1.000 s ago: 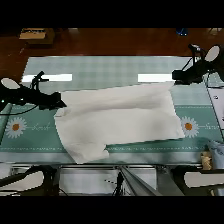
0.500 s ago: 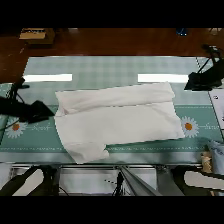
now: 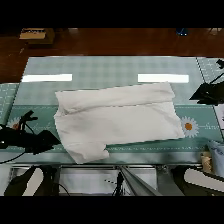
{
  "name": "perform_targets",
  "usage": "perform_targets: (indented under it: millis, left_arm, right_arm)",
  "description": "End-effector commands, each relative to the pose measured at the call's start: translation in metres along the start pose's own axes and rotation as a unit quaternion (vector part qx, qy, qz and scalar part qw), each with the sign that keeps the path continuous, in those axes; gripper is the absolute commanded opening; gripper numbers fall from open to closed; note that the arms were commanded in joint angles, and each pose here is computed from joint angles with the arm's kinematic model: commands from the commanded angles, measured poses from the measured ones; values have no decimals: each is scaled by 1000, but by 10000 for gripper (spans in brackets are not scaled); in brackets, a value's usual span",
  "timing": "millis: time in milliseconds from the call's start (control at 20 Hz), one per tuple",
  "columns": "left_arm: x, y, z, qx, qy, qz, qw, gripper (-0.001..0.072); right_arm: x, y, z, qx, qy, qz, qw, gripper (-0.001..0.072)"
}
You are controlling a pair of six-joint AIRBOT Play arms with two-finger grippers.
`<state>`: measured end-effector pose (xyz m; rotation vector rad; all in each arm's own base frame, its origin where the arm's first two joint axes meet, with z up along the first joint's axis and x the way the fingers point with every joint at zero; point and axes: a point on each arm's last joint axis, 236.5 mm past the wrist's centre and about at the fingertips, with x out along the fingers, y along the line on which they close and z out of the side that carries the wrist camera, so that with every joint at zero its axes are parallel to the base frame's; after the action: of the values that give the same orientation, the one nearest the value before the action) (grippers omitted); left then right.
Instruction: Fold the shirts.
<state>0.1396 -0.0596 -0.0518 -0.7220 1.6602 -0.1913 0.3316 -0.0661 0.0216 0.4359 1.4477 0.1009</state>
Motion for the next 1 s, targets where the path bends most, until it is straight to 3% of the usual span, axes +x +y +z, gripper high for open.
perform_targets:
  millis: [0, 300, 750, 850, 950]
  left_arm:
    - [13, -1, -13, 10, 39, 4, 999, 558]
    - [46, -1, -30, 33, 143, 31, 989, 558]
    - [78, -4, -2, 39, 107, 45, 992, 554]
    - [85, -8, -4, 53, 114, 49, 991, 502]
    - [90, -8, -8, 62, 124, 55, 989, 199]
  right_arm:
    - [2, -3, 0, 2, -13, 3, 1000, 497]
    - [2, -12, -6, 0, 0, -16, 1000, 497]
    - [2, -17, -9, 6, 6, -25, 1000, 496]
    - [1, -16, -10, 7, 7, -25, 1000, 496]
    - [1, -18, -10, 10, 8, -27, 1000, 496]
